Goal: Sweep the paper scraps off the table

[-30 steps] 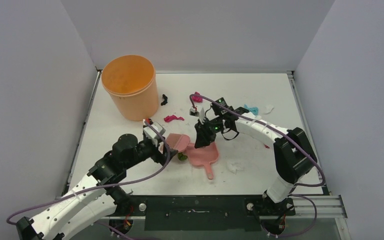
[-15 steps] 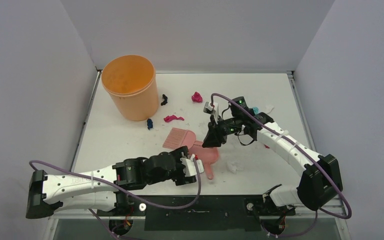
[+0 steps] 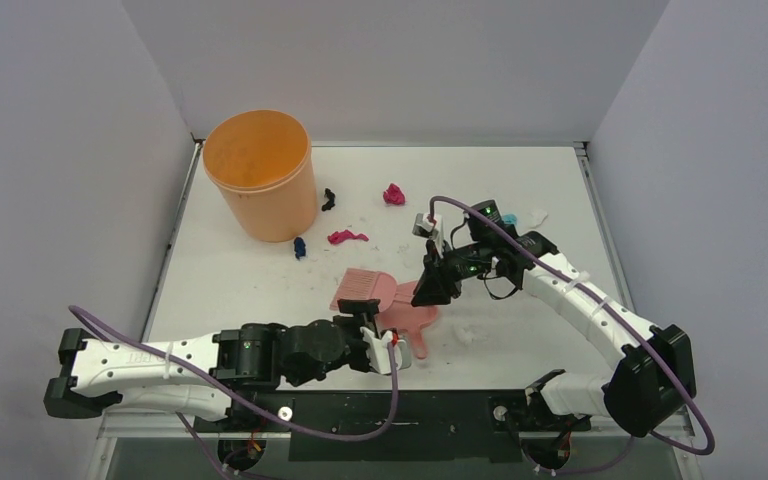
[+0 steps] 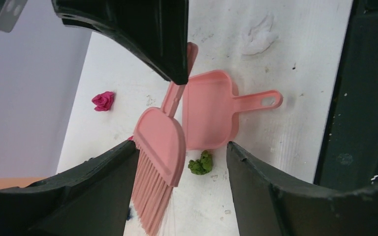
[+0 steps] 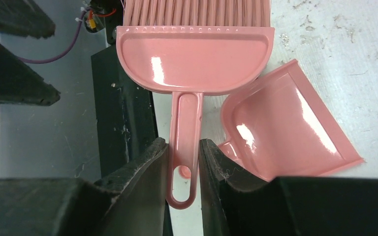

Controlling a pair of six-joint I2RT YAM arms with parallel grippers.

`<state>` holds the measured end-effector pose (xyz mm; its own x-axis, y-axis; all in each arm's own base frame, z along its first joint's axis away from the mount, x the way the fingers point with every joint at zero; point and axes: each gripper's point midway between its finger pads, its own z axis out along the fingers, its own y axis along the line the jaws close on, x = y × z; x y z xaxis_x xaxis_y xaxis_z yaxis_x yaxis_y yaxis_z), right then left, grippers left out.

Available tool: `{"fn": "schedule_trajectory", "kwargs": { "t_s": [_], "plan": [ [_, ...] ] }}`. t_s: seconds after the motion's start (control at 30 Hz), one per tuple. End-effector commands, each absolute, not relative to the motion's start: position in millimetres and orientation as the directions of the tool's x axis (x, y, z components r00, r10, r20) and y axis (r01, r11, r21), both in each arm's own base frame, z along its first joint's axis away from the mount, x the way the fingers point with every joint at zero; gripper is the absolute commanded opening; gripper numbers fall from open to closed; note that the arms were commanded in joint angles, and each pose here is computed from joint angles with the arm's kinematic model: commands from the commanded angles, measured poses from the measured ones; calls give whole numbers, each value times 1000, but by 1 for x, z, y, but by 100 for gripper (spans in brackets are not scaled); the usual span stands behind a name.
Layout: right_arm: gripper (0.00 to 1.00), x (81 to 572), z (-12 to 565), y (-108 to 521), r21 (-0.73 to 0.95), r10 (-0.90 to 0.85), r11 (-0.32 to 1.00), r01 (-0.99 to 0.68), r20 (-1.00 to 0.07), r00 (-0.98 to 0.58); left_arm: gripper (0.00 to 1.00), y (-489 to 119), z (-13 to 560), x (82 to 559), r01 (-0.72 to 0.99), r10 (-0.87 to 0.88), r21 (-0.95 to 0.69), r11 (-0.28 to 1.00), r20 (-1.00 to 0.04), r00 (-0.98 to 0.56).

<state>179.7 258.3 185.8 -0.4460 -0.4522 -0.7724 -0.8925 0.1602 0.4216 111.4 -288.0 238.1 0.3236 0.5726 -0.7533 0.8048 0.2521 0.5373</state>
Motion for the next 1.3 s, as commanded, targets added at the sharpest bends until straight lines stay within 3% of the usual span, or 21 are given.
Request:
{"fn": "schedule_trajectory", "kwargs": {
  "t_s": [0.0, 0.27, 0.43, 0.57, 0.73, 0.8, 0.87, 0.9, 0.93, 0.97, 1.0, 1.13, 1.27],
  "plan": [
    [5, 168, 211, 263, 433, -388, 62, -900, -820, -421, 64, -281, 249, 119, 764, 612, 596, 247, -707, 354],
    [5, 153, 222, 265, 519, -351, -22, -854, -804, -480, 54, -285, 234, 131, 709, 686, 667, 229, -627, 368],
    [5, 151, 222, 264, 526, -347, -31, -850, -803, -484, 40, -281, 238, 144, 634, 705, 723, 274, -599, 379],
    [5, 148, 222, 264, 538, -343, -43, -842, -799, -493, 36, -279, 232, 148, 611, 720, 747, 260, -572, 393],
    [5, 150, 221, 264, 544, -338, -37, -838, -796, -502, 15, -284, 226, 149, 634, 713, 732, 251, -583, 391],
    [5, 151, 219, 264, 543, -338, -23, -839, -794, -505, 0, -285, 224, 149, 648, 708, 717, 256, -596, 380],
    [5, 157, 218, 264, 540, -329, 21, -842, -791, -516, 0, -285, 221, 149, 658, 701, 704, 267, -610, 368],
    [15, 161, 219, 263, 531, -323, 46, -846, -794, -516, 0, -284, 219, 149, 667, 695, 693, 272, -621, 361],
    [42, 165, 217, 260, 522, -325, 71, -850, -793, -515, 0, -283, 218, 148, 682, 682, 671, 290, -645, 345],
    [62, 169, 218, 258, 495, -333, 82, -865, -804, -492, 0, -282, 216, 147, 700, 670, 650, 297, -664, 333],
    [73, 171, 218, 255, 464, -360, 86, -882, -811, -462, 0, -281, 216, 145, 724, 648, 615, 312, -695, 311],
    [88, 163, 230, 233, 372, -522, 27, -928, -787, -330, 0, -276, 218, 136, 842, 491, 375, 387, -857, 157],
    [94, 162, 251, 229, 274, -485, -20, -962, -843, -230, 0, -277, 210, 121, 921, 366, 166, 351, -930, 29]
  ]
}}
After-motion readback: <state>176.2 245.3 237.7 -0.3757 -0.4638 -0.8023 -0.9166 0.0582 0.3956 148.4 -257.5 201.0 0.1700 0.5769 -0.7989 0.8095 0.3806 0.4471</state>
